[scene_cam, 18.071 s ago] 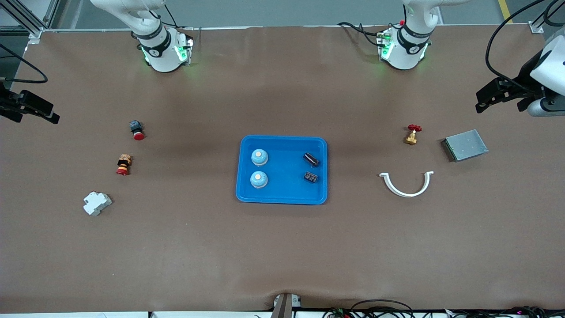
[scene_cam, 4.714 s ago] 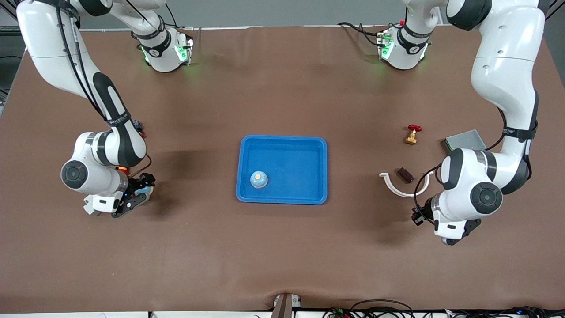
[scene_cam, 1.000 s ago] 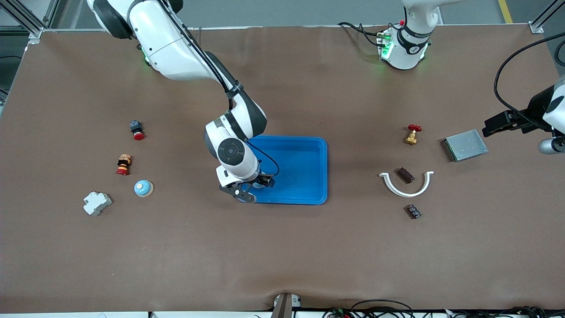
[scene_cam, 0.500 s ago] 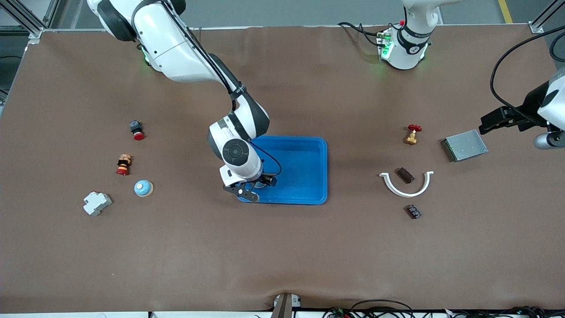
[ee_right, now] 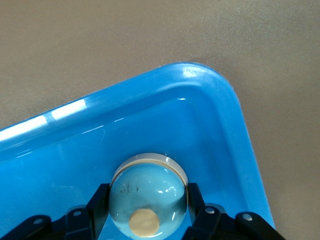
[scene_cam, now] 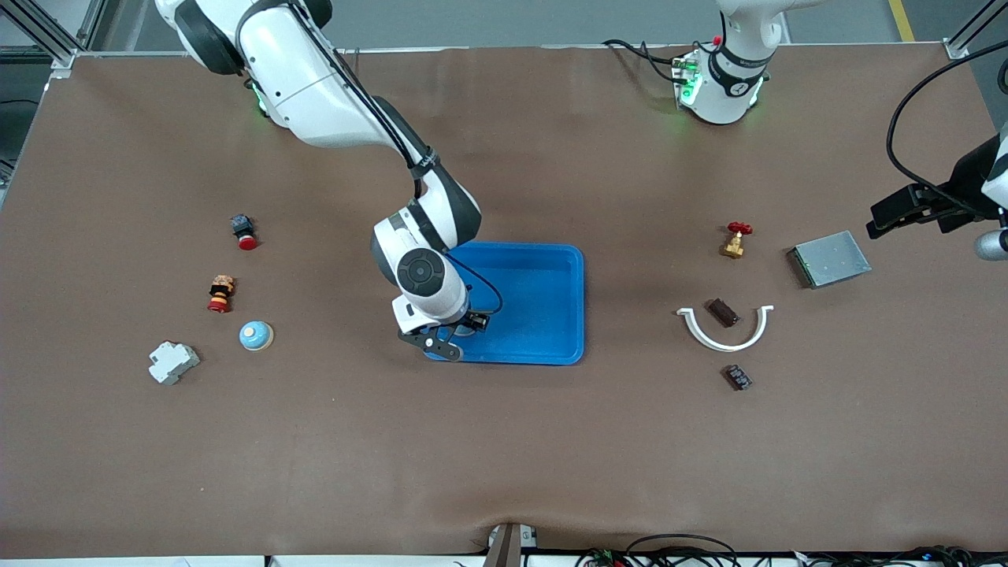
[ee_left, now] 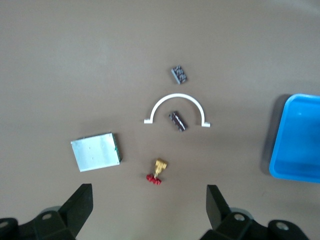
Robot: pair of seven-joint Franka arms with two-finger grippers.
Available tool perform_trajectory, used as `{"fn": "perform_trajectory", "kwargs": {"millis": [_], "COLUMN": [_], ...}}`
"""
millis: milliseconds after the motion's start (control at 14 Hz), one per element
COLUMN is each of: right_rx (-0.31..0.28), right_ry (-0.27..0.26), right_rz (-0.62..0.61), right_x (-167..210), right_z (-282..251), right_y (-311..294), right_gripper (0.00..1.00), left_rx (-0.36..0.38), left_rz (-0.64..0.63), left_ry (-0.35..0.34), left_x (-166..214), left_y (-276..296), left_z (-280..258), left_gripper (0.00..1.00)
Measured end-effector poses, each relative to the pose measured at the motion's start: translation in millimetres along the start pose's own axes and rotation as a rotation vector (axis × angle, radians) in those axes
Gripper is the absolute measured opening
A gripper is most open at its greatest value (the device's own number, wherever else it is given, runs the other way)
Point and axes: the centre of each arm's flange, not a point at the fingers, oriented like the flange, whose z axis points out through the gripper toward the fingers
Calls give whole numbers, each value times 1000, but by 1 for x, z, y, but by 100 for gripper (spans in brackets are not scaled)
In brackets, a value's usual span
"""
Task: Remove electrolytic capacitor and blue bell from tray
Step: 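Lift the bell and carry it beside the first bell with the right gripper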
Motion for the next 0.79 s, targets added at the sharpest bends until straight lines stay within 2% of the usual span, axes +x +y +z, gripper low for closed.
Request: {"fn": "perform_trajectory", "kwargs": {"millis": [357, 500, 786], "right_rx": [2, -35, -102], "right_ry": [0, -30, -86], "right_rz": [-4, -7, -73], "right_x": [1, -2, 5], "right_z": [-6, -19, -99], "right_y": [-3, -2, 16], "right_gripper": [67, 65, 65], "left_rx": [6, 10, 19], "left_rz": [0, 1, -1], "left_ry": [-3, 3, 25], "left_x": [-9, -13, -24], "left_y": [1, 2, 3], "left_z": [-7, -5, -3], "left_gripper": [100, 100, 100]}}
